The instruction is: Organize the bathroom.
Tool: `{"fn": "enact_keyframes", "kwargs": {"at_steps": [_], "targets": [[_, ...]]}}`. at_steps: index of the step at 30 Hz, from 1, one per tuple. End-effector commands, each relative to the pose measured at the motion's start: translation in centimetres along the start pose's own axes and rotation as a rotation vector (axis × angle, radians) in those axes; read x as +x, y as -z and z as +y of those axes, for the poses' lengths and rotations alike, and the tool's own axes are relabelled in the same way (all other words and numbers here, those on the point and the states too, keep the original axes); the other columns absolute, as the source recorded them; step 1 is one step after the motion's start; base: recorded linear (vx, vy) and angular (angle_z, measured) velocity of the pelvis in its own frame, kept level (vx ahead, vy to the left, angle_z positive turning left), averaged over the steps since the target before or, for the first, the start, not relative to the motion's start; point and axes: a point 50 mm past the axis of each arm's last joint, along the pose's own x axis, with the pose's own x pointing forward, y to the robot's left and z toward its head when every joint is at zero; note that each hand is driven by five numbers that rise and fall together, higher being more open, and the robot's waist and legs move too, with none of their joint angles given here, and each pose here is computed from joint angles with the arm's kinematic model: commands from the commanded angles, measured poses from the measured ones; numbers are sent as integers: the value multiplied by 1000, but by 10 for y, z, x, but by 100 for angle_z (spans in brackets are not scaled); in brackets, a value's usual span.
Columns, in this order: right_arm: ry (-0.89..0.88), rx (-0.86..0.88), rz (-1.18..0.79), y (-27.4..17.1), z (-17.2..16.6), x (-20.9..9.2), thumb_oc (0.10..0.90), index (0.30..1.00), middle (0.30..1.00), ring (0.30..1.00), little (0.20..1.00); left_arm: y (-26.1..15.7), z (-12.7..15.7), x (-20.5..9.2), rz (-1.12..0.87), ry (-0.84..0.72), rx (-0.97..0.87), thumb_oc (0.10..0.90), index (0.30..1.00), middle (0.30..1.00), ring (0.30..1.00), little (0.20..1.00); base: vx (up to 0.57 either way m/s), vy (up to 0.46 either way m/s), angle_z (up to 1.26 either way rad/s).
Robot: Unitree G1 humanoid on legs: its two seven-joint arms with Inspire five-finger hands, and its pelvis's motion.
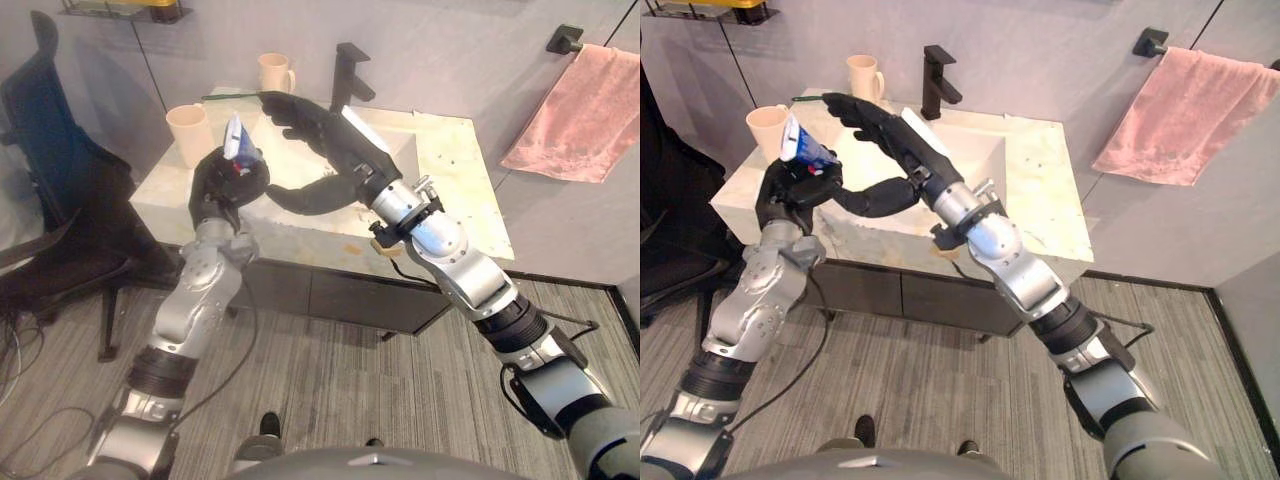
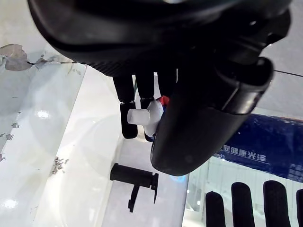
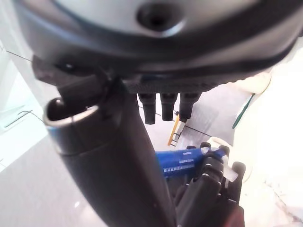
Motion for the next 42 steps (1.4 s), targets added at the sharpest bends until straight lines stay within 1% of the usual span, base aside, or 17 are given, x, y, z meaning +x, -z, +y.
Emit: {"fn": "enact_keyframes", "kwargs": {"at_steps": [1, 11, 23, 24, 25, 26, 28, 29, 30, 31, 32, 37, 38, 39, 40, 41, 42], "targets": [[-14, -2, -250, -56, -5, 29, 800, 900, 900, 900, 900, -49, -38, 7, -251, 173, -9, 400, 300, 300, 300, 300, 18, 8, 3], [-69, 54, -249, -59, 0, 37, 800, 900, 900, 900, 900, -39, -43, 5, -204, 227, 11, 400, 300, 300, 300, 300, 7, 3, 3], [-117, 75, -259, -63, 9, 40, 800, 900, 900, 900, 900, -37, -41, 7, -197, 222, 28, 400, 300, 300, 300, 300, 0, 0, 0], [-117, 73, -262, -64, 10, 41, 764, 846, 846, 846, 846, -37, -42, 7, -195, 220, 29, 400, 300, 300, 300, 300, 0, 0, 0], [-117, 73, -264, -64, 11, 41, 696, 745, 745, 745, 745, -36, -42, 6, -195, 218, 29, 400, 300, 300, 300, 300, 0, 0, 0], [-117, 74, -264, -64, 11, 41, 657, 686, 686, 686, 686, -36, -42, 6, -196, 215, 30, 400, 300, 300, 300, 300, 0, 0, 0], [-118, 73, -263, -64, 10, 40, 530, 495, 495, 495, 495, -36, -41, 7, -197, 211, 30, 400, 300, 300, 300, 300, 0, 0, 0], [-117, 72, -264, -64, 10, 40, 515, 472, 472, 472, 472, -36, -42, 7, -198, 210, 30, 400, 300, 300, 300, 300, 0, 0, 0], [-117, 72, -263, -64, 10, 40, 515, 472, 472, 472, 472, -36, -42, 7, -198, 210, 30, 400, 300, 300, 300, 300, 0, 0, 0], [-110, 70, -257, -63, 9, 40, 444, 366, 366, 366, 366, -36, -41, 7, -200, 207, 30, 400, 300, 300, 300, 300, 0, 0, 0], [-109, 71, -255, -62, 9, 40, 400, 300, 300, 300, 300, -36, -41, 7, -202, 205, 29, 400, 300, 300, 300, 300, 0, 0, 0], [-95, 75, -242, -59, 7, 39, 400, 300, 300, 300, 300, -38, -39, 7, -211, 194, 28, 400, 300, 300, 300, 300, 0, 0, 0], [-93, 72, -238, -58, 7, 39, 427, 340, 340, 340, 340, -38, -39, 7, -212, 192, 27, 400, 300, 300, 300, 300, 0, 0, 0], [-91, 71, -236, -57, 6, 39, 471, 406, 406, 406, 406, -38, -38, 7, -212, 190, 28, 400, 300, 300, 300, 300, 0, 0, 0], [-90, 74, -234, -56, 6, 38, 442, 364, 364, 364, 364, -38, -38, 8, -212, 188, 28, 400, 300, 300, 300, 300, 0, 0, 0], [-88, 74, -229, -55, 5, 38, 445, 368, 368, 368, 368, -37, -37, 8, -211, 185, 28, 400, 300, 300, 300, 300, 0, 0, 0], [-85, 74, -226, -55, 5, 37, 543, 514, 514, 514, 514, -38, -37, 8, -212, 184, 29, 400, 300, 300, 300, 300, 0, 0, 0]]}}
